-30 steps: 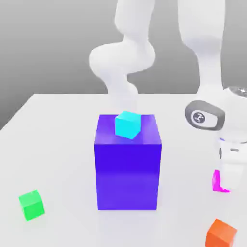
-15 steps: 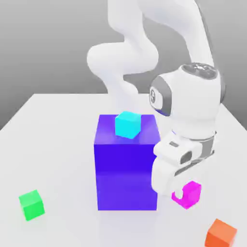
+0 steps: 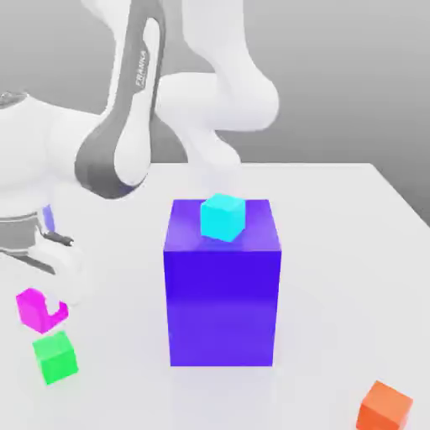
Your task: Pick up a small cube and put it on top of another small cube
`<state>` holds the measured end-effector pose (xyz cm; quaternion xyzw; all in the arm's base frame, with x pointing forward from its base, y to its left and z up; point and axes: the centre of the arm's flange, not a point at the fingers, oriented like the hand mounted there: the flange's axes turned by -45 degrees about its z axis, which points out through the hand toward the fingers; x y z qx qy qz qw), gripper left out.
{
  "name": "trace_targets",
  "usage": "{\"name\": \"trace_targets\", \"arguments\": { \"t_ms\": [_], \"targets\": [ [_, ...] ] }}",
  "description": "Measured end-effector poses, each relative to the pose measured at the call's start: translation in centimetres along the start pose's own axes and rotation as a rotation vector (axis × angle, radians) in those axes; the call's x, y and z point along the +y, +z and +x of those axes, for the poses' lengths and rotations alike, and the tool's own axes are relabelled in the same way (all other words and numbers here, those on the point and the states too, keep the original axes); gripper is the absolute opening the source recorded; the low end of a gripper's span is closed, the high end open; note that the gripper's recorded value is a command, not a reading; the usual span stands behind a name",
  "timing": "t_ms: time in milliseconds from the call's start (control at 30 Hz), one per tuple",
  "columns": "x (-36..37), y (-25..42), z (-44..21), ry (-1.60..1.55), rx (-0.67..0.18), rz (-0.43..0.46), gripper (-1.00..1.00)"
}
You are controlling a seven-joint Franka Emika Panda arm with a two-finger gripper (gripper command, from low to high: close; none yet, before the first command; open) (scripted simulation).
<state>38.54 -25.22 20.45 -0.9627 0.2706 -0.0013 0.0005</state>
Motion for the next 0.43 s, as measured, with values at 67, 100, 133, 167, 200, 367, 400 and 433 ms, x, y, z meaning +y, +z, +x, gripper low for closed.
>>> {"name": "trace_targets", "arguments": {
  "t_ms": [67,100,133,167,200,367,400,433],
  "targets": [
    [0.1,2.1,-0.1,0.003,-0.002,-0.001,1.00],
    [0.1,2.1,-0.1,0.003,-0.002,-0.001,1.00],
    [0.1,2.1,-0.1,0.003,-0.002,-0.001,1.00],
    [0.1,2.1,-0.1,0.003,-0.002,-0.001,1.00],
    [0.1,2.1,-0.1,0.003,-0.002,-0.001,1.00],
    [0.0,0.2,-0.1,0.002,-0.001,-0.001,1.00],
    [0.0,-0.9,0.0,0.002,-0.001,0.000,1.00],
    [0.0,-2.1,-0.1,0.002,-0.001,0.000,1.00]
  ]
}}
